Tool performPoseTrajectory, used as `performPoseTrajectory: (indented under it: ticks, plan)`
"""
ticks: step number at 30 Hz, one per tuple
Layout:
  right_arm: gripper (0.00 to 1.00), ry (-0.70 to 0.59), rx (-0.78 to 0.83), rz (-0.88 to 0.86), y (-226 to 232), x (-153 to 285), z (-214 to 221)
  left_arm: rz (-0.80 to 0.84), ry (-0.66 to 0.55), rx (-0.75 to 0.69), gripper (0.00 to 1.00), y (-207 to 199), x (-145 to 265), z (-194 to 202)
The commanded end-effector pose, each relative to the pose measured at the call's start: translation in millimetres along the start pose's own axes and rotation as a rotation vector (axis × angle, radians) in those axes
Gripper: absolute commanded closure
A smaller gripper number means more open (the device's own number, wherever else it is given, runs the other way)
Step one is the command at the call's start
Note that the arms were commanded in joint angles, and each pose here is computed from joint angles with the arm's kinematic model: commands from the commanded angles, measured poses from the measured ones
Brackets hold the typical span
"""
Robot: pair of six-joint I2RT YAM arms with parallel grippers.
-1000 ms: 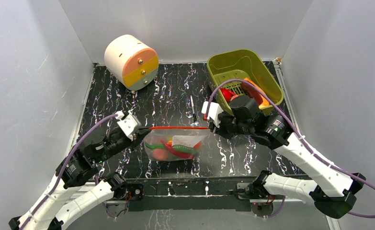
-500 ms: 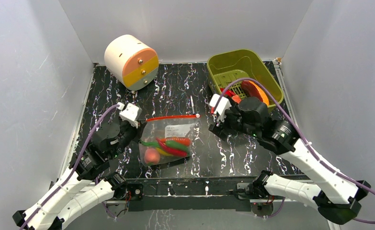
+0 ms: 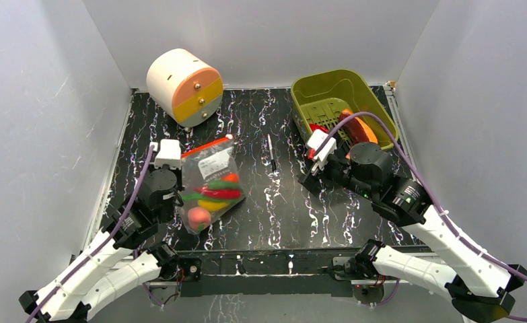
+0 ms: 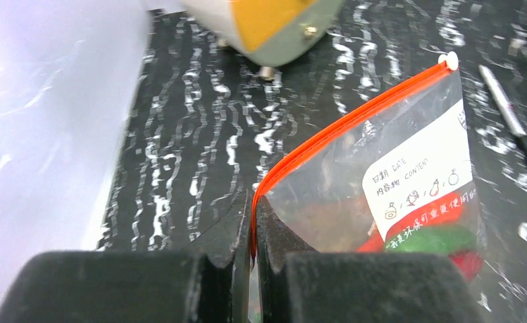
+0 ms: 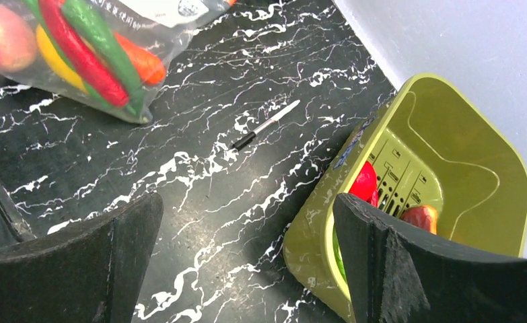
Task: Place the food in the zip-top bag and seal the zipper
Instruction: Place the zipper food storage bag at the center of the board.
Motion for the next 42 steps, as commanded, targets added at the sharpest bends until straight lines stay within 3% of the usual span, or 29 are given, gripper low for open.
performPoseTrajectory:
  ticks: [1,9,20,21,24,26,30,38,42]
  plan:
    - [0.02,-0.167,-0.038,0.014,-2,8,-25,-0.292,0.018,0.019,1.0,27,2,1]
    - [0.02,-0.206,-0.045,-0.015,0,11,-31,-0.321,0.078,0.019,1.0,14,-9,17]
    - [0.02,-0.218,-0.126,-0.096,12,7,-27,-0.442,0.211,0.022,1.0,26,-27,39]
    - [0.02,-0.221,-0.14,-0.092,12,7,-28,-0.441,0.232,0.038,0.94,28,-29,40]
    - [0.02,-0.25,-0.21,-0.083,12,6,-33,-0.443,0.264,0.051,0.52,30,-33,35]
    - [0.02,-0.26,-0.295,-0.058,12,3,-33,-0.432,0.27,0.058,0.31,30,-34,28]
    - [0.02,-0.257,-0.611,0.137,2,-9,-31,-0.339,0.251,0.101,0.03,26,-33,17]
    - [0.02,-0.199,-0.849,0.192,7,-35,-25,-0.123,0.155,0.232,0.02,20,-18,-7]
    - [0.02,-0.139,-0.907,0.228,9,-48,-17,0.085,0.078,0.301,0.02,10,-7,-29]
Point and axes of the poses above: each gripper's point midway between its finger pads, its own x axis back along the fingers, its own y axis along the line the jaws close on, z = x × y, the point moved 8 cm from there along x, back along the fingers, and after that the axes turned 12 degrees about -x, right-handed, at the moved point
